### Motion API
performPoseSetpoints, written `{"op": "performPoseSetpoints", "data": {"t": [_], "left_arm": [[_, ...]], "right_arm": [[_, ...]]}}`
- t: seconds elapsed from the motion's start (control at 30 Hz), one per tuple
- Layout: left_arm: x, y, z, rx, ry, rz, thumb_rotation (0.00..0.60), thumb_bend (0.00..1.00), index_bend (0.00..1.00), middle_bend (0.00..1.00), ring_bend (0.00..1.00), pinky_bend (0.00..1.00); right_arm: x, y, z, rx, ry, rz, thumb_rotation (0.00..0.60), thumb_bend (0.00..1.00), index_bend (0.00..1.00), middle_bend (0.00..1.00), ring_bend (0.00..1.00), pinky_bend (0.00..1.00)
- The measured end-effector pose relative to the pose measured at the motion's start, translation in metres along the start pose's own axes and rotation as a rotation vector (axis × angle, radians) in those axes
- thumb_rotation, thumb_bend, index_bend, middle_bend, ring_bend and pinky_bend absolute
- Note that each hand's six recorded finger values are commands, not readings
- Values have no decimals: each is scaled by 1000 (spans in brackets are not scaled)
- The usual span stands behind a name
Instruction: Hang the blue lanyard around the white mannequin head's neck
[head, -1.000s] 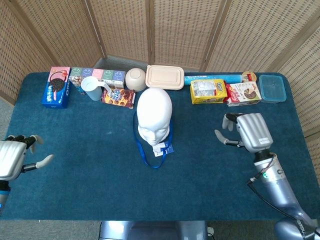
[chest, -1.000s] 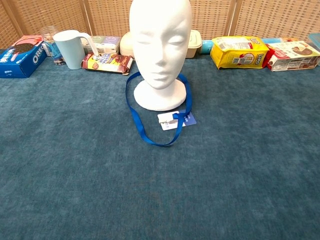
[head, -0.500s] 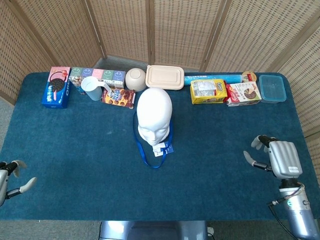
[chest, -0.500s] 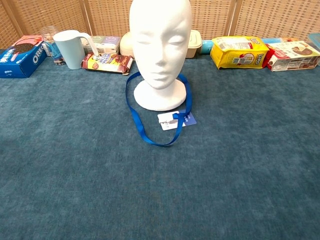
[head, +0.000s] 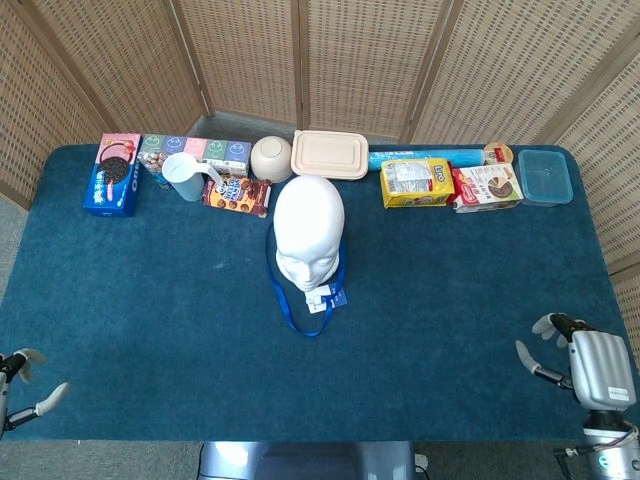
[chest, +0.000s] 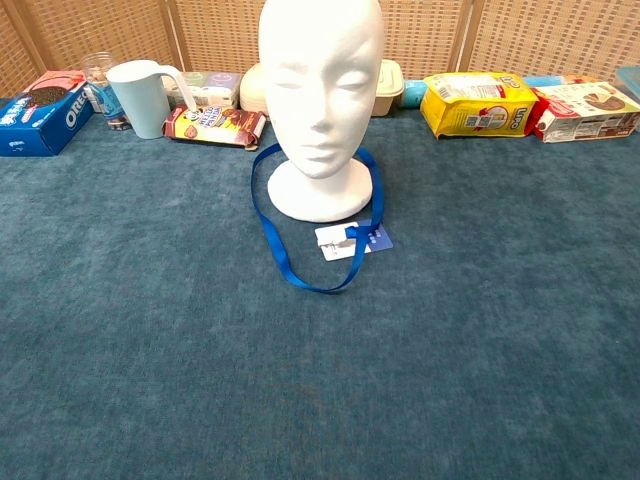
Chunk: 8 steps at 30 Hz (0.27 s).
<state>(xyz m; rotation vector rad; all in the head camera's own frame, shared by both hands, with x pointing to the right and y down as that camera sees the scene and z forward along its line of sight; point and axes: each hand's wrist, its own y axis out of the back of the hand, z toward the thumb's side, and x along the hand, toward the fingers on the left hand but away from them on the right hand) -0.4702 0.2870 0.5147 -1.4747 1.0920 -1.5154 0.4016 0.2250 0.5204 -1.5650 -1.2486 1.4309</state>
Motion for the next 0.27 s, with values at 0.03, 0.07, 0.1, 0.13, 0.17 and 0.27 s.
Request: {"op": "performPoseSetpoints", "data": {"t": [0.03, 0.07, 0.1, 0.13, 0.17, 0.27], "left_arm": [[-2, 0, 0, -1, 1, 1, 53, 71, 442, 607, 506, 415], [-5, 0, 1, -1, -1, 1, 54, 71, 442, 607, 506, 415], [-7, 0, 1, 1, -4, 1, 54, 71, 442, 607, 506, 415], [-9, 0, 2, 3, -5, 1, 54, 70, 442, 607, 506, 415], [-9, 0, 2, 4, -4, 0, 56, 70, 442, 607, 506, 415], [-8, 0, 2, 5, 1, -10, 55, 71, 442, 607, 506, 415]], "right_arm": [[4, 0, -2, 3, -5, -2, 316, 347, 486, 542, 585, 669], [7, 0, -3, 6, -10, -3, 316, 348, 486, 542, 585, 669], [12, 0, -6, 12, -18, -3, 317, 347, 486, 543, 585, 669], [15, 0, -7, 17, -23, -2, 315, 347, 486, 543, 585, 669], [17, 0, -8, 20, -26, -1, 316, 347, 486, 542, 585, 669], [20, 1, -9, 21, -25, -4, 318, 347, 486, 542, 586, 669]]}}
